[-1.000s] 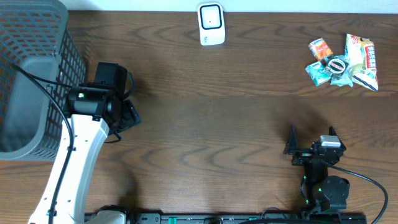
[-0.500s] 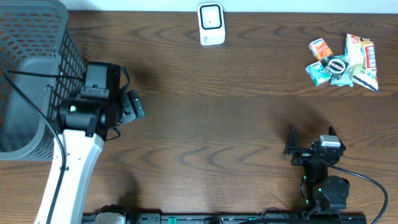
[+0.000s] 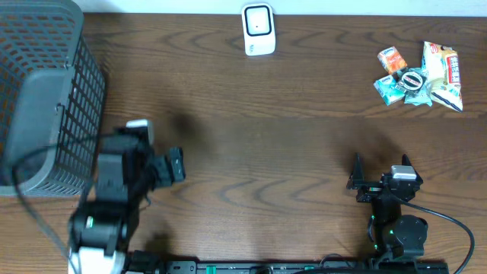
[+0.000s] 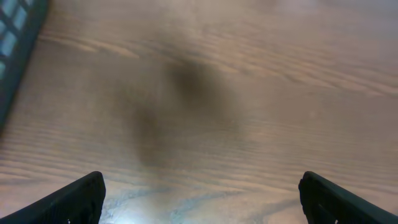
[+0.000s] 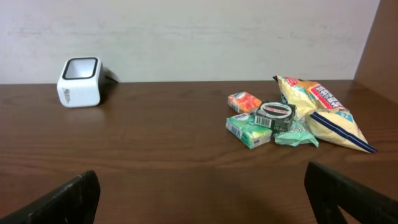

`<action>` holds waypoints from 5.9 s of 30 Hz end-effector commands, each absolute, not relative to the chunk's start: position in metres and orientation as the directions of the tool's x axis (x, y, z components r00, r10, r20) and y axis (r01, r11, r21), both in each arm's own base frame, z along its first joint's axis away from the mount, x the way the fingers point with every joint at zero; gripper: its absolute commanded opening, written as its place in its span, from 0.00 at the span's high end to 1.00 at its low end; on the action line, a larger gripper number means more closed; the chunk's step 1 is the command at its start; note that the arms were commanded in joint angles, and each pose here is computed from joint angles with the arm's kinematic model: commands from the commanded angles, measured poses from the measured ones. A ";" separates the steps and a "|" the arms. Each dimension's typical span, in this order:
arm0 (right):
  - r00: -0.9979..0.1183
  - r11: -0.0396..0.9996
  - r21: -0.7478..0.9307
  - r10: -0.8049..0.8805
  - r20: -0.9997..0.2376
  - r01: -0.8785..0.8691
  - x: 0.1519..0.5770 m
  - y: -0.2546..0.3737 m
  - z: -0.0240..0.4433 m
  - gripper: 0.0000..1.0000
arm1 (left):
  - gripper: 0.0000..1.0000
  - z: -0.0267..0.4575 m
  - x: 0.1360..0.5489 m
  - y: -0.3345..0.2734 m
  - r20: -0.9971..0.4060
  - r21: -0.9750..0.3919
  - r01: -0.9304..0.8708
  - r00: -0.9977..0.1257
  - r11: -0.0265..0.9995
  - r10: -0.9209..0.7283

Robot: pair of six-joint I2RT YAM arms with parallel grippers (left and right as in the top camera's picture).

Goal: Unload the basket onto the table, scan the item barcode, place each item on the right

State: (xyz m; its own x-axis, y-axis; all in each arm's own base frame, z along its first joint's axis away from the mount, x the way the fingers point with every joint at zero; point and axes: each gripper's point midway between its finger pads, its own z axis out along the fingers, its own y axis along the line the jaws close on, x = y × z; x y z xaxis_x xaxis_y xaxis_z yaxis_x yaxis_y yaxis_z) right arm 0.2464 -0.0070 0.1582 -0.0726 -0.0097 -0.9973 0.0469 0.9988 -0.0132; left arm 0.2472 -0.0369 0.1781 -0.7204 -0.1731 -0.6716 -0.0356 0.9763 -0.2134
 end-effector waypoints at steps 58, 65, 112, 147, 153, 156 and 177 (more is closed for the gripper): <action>-0.078 0.999 -0.021 -0.017 -0.997 0.045 0.246 -0.007 0.156 0.01 | 0.03 0.186 0.235 -0.051 -0.980 -0.198 0.242 -0.082 0.950 -0.183; -0.078 0.999 -0.021 -0.017 -0.997 0.045 0.246 -0.007 0.156 0.01 | 0.02 0.184 0.239 -0.051 -0.981 -0.193 0.247 -0.040 0.950 -0.189; -0.078 0.999 -0.021 -0.017 -0.997 0.045 0.246 -0.007 0.156 0.01 | 0.03 0.139 0.243 -0.027 -0.952 -0.269 0.077 -0.172 0.960 -0.253; -0.078 0.999 -0.021 -0.017 -0.997 0.045 0.246 -0.007 0.156 0.01 | 0.02 0.137 0.243 -0.024 -0.985 -0.081 0.094 -0.161 0.992 -0.065; -0.078 0.999 -0.021 -0.017 -0.997 0.045 0.246 -0.007 0.156 0.01 | 0.02 0.136 0.243 -0.010 -0.985 -0.074 0.007 -0.158 0.997 -0.072; -0.078 0.999 -0.021 -0.017 -0.997 0.045 0.246 -0.007 0.156 0.01 | 0.02 0.136 0.243 -0.003 -0.985 -0.070 -0.029 -0.154 0.997 -0.074; -0.078 0.999 -0.021 -0.017 -0.997 0.045 0.246 -0.007 0.156 0.01 | 0.02 0.136 0.243 -0.009 -0.985 -0.068 0.008 -0.158 0.998 -0.066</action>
